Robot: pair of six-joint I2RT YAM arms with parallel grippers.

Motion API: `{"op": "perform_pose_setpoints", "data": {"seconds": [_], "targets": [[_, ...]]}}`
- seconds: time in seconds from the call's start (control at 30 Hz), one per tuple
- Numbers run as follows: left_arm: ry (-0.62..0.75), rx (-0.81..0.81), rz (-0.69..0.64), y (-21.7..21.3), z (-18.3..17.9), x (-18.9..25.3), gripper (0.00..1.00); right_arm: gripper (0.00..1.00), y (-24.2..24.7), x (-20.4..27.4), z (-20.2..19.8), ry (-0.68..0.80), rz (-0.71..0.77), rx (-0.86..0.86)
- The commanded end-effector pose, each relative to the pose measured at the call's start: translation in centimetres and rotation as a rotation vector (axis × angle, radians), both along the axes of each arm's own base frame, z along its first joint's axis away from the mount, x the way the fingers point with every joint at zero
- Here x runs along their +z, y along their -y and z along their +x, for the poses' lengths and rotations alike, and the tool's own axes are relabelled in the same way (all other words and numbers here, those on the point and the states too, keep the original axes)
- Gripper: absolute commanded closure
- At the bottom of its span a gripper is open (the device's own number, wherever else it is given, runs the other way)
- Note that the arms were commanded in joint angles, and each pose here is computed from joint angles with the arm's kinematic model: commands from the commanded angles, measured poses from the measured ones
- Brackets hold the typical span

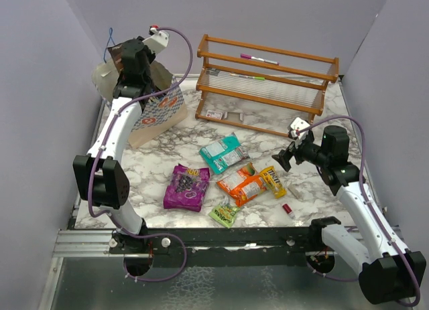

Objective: Place the snacks into the paper bag
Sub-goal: Place the snack in the paper bag.

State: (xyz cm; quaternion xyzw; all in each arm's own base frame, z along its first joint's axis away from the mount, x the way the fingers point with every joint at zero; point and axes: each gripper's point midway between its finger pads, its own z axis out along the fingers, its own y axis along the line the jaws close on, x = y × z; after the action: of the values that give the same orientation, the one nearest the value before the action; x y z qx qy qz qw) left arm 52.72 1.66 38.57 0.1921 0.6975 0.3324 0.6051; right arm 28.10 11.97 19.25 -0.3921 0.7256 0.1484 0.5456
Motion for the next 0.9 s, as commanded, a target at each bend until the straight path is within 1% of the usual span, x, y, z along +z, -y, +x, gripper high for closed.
{"op": "perform_pose_setpoints", "data": {"seconds": [0.0,0.33,0.7,0.87], "targets": [[0.001,-0.048,-0.027,0.7,-0.6,0.4,1.00,0.01,-0.2,0.3,-0.4,0.005,0.007,0.020],[-0.101,-0.140,-0.114,2.7,-1.2,-2.6,1.00,0.01,-0.2,0.3,-0.5,0.006,0.008,0.022],[-0.198,-0.158,-0.112,3.1,-1.3,-5.7,1.00,0.01,-0.3,0.3,-0.6,0.008,0.010,0.029],[-0.239,-0.172,-0.120,3.4,-1.4,-6.9,0.97,0.01,-0.2,0.2,-0.6,0.007,0.008,0.027]]}}
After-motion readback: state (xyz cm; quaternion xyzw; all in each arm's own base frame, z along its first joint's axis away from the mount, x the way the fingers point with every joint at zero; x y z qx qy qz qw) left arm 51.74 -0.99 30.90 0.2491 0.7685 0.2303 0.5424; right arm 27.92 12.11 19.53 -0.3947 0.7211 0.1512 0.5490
